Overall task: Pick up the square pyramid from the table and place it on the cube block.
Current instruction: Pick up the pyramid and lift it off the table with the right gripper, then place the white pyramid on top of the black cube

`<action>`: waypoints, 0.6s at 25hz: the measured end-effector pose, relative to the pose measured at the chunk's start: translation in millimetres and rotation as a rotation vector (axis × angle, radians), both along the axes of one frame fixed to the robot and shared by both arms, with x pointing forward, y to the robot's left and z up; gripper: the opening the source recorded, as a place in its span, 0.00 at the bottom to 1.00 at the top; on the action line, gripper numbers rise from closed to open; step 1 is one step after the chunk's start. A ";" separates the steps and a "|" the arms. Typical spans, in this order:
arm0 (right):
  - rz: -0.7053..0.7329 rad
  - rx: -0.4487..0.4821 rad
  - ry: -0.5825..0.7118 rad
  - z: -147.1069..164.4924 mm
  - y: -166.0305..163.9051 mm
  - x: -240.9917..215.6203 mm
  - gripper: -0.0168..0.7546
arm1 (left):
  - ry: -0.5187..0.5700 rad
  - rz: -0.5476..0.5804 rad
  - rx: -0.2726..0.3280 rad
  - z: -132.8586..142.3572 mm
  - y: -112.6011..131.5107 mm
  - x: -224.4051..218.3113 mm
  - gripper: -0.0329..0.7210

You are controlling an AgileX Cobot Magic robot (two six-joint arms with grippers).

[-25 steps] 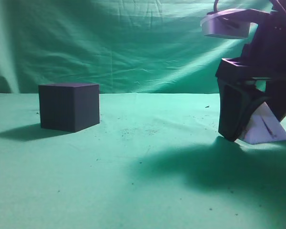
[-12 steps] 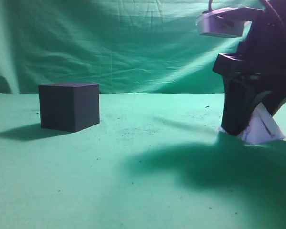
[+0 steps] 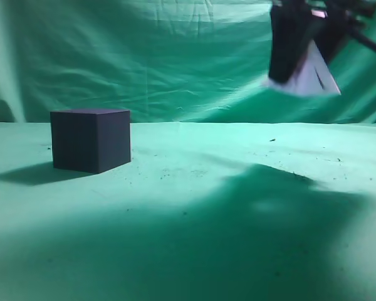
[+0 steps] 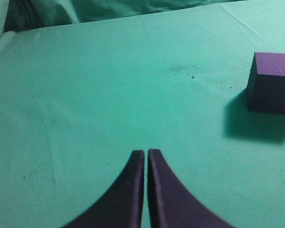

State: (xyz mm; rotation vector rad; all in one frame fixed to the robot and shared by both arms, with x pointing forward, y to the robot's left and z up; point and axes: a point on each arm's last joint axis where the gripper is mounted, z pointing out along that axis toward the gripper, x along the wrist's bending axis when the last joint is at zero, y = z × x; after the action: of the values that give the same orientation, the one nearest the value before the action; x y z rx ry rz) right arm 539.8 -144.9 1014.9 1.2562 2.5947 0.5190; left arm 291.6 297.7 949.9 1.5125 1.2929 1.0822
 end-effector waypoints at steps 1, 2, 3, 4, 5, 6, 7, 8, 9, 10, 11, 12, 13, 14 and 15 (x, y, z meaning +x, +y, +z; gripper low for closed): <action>-0.002 0.016 -0.009 10.9 2.0 2.3 0.50 | 0.000 0.000 0.000 0.0 0.0 0.0 0.04; 0.004 0.033 -0.010 20.7 6.2 3.8 0.50 | 0.000 0.000 0.000 0.0 0.0 0.0 0.04; 0.015 0.048 -0.016 29.5 11.0 4.4 0.50 | 0.000 0.000 0.000 0.0 0.0 0.0 0.04; 0.033 0.061 -0.028 40.0 17.6 4.3 0.50 | 0.000 0.000 0.000 0.0 0.0 0.0 0.04; 0.051 0.075 -0.045 50.7 24.6 4.0 0.50 | 0.000 0.000 0.000 0.0 0.0 0.0 0.04; 0.080 0.088 -0.065 61.7 33.8 1.8 0.50 | 0.000 0.000 0.000 0.0 0.0 0.0 0.04; 0.110 0.103 -0.080 69.6 44.7 -0.9 0.50 | 0.000 0.000 0.000 0.0 0.0 0.0 0.04; 0.144 0.117 -0.098 78.7 56.7 -3.5 0.50 | 0.000 0.000 0.000 0.0 0.0 0.0 0.04; 0.171 0.126 -0.105 85.0 67.6 -4.8 0.50 | 0.000 0.000 0.000 0.0 0.0 0.0 0.04; 0.202 0.134 -0.104 88.5 80.5 -6.4 0.50 | 0.000 0.000 0.000 0.0 0.0 0.0 0.04; 0.232 0.131 -0.094 86.7 93.5 -7.6 0.50 | 0.000 0.000 0.000 0.0 0.0 0.0 0.04; 0.256 0.132 -0.085 86.9 104.6 -7.9 0.50 | 0.000 0.000 0.000 0.0 0.0 0.0 0.04; 0.282 0.123 -0.070 83.1 117.4 -8.1 0.50 | 0.000 0.000 0.000 0.0 0.0 0.0 0.04; 0.306 0.113 -0.052 76.4 129.6 -8.1 0.50 | 0.000 0.000 0.000 0.0 0.0 0.0 0.04; 0.328 0.110 -0.045 73.4 140.8 -8.5 0.50 | 0.000 0.000 0.000 0.0 0.0 0.0 0.04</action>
State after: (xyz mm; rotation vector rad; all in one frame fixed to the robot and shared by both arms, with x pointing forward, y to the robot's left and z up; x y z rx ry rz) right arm 531.3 -4.1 1088.3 0.8360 2.7792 0.7471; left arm 291.6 297.7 949.9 1.5125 1.2929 1.0822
